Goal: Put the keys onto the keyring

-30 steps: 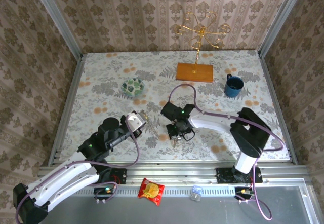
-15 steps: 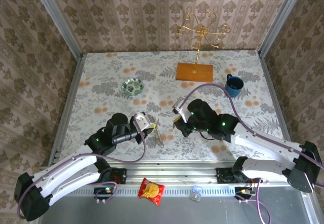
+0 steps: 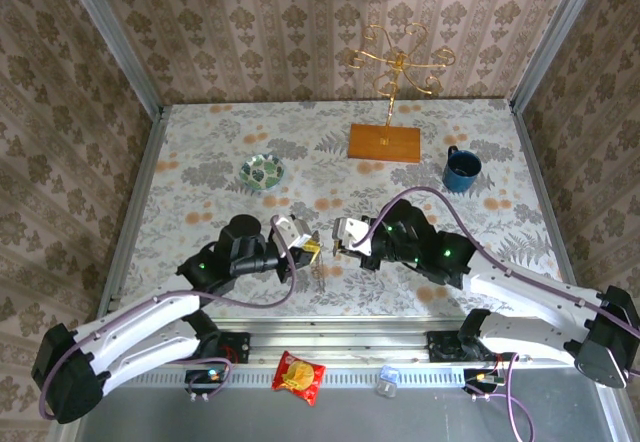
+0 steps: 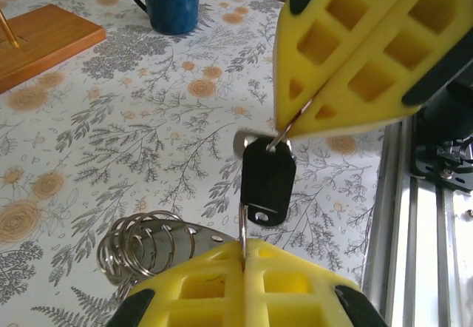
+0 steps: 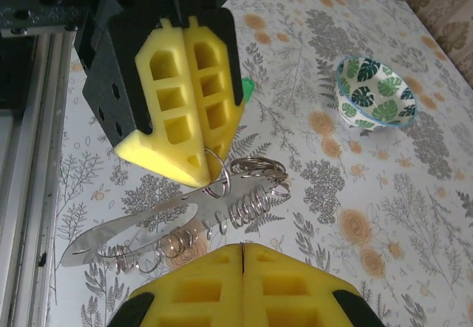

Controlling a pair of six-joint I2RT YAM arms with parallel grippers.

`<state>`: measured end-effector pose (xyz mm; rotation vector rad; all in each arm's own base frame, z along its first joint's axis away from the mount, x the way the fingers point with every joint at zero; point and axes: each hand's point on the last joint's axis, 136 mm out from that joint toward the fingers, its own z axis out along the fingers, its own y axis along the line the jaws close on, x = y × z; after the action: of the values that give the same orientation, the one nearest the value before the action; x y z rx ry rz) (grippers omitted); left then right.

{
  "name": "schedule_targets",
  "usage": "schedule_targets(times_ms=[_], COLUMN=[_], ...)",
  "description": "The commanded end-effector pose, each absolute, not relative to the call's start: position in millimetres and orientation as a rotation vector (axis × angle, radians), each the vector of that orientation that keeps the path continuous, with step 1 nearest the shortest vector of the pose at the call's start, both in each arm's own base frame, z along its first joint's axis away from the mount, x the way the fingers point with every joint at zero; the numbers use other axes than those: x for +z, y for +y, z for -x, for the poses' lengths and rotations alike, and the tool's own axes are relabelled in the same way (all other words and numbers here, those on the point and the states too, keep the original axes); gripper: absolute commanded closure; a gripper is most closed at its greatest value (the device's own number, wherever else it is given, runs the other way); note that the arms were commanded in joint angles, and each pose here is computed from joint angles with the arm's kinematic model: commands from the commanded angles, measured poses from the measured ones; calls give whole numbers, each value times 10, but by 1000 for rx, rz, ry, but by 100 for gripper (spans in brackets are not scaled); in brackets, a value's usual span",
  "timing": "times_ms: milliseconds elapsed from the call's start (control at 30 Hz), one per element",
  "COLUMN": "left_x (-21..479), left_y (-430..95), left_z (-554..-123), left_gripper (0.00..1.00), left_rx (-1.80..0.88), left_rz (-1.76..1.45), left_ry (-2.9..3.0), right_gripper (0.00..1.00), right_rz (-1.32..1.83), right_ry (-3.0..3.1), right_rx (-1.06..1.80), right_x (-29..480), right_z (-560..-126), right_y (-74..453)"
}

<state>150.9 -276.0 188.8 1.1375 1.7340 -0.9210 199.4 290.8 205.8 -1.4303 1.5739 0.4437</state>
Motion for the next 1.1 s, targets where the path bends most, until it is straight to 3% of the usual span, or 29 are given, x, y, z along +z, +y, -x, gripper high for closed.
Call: schedule_targets(times_ms=[0, 1067], left_x=[2205, 2157], left_y=[-2847, -2867], left_z=[-1539, -1565], left_gripper=[100, 100], left_rx=[-987, -962], left_rz=[-1092, -1096], left_ry=[1660, 1667], right_gripper=[100, 100], right_rz=[1471, 1377], right_ry=[1472, 1503], right_rx=[465, 482], right_x=[2204, 2287], right_z=[-1979, -2110], right_y=[3024, 3095])
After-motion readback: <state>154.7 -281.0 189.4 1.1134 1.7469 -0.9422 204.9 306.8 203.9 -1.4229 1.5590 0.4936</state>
